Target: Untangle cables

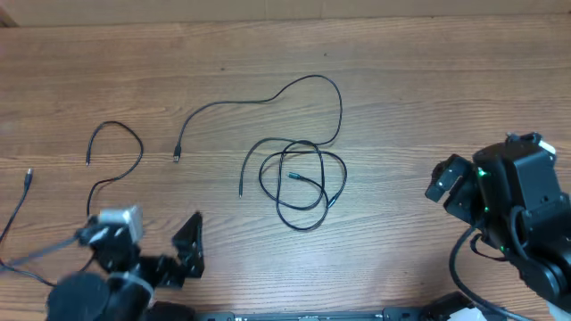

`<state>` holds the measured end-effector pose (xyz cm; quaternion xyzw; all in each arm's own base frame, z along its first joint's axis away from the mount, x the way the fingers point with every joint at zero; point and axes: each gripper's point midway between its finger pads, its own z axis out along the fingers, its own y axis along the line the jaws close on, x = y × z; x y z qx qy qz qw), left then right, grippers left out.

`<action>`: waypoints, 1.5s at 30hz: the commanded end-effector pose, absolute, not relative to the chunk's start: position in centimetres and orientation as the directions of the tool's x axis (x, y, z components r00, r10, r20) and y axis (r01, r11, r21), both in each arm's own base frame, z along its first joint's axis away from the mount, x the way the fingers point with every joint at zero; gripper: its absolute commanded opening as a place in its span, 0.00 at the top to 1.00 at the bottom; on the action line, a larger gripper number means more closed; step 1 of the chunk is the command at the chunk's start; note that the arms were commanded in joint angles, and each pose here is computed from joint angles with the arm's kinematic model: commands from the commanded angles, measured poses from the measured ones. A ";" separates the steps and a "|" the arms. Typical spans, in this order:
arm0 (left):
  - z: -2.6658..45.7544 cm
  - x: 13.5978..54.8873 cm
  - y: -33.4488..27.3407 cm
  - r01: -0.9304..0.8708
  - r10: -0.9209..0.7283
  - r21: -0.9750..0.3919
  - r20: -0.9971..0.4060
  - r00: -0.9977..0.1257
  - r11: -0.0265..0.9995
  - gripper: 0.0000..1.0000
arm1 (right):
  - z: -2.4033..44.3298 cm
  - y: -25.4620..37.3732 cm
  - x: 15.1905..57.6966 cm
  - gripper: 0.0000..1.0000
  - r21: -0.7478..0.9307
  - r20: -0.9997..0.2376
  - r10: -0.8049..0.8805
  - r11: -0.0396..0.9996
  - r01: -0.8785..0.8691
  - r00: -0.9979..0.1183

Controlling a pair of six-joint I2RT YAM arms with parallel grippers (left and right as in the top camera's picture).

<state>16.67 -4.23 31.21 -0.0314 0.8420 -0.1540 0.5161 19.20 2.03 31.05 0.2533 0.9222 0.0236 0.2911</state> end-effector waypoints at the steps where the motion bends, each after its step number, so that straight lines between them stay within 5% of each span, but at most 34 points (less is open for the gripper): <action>1: 28.9 19.9 -5.8 0.156 -0.092 -0.223 -0.807 -0.583 0.962 0.00 | 30.6 2.2 19.5 0.00 0.184 -0.516 0.483 0.869 0.460 -0.707; 6: 26.8 24.8 -6.9 0.186 0.020 -0.148 -0.728 -0.685 0.971 0.00 | 30.1 2.3 20.0 0.00 0.156 -0.500 0.473 0.873 0.462 -0.725; 13: 28.2 29.8 -8.9 0.268 0.082 -0.134 -0.744 -0.663 0.954 0.00 | 29.3 2.6 20.7 0.00 0.124 -0.478 0.466 0.875 0.468 -0.745; 22: 26.7 36.3 -10.2 0.495 0.442 0.183 -0.760 -0.477 0.849 0.00 | 27.8 3.2 22.1 0.00 0.068 -0.438 0.454 0.878 0.475 -0.776; 28: 24.9 39.4 -11.5 0.520 0.443 0.171 -0.771 -0.458 0.837 0.00 | 27.4 3.7 23.5 0.00 0.067 -0.437 0.453 0.878 0.475 -0.777; 34: 20.0 40.9 -12.0 0.682 0.693 0.334 -0.630 -0.352 0.650 0.00 | 26.8 3.8 23.9 0.00 0.046 -0.422 0.449 0.878 0.476 -0.788; 45: 11.2 39.8 -11.9 0.730 0.692 0.146 -0.484 -0.536 0.667 0.00 | 26.8 3.9 23.9 0.00 0.045 -0.420 0.449 0.878 0.476 -0.788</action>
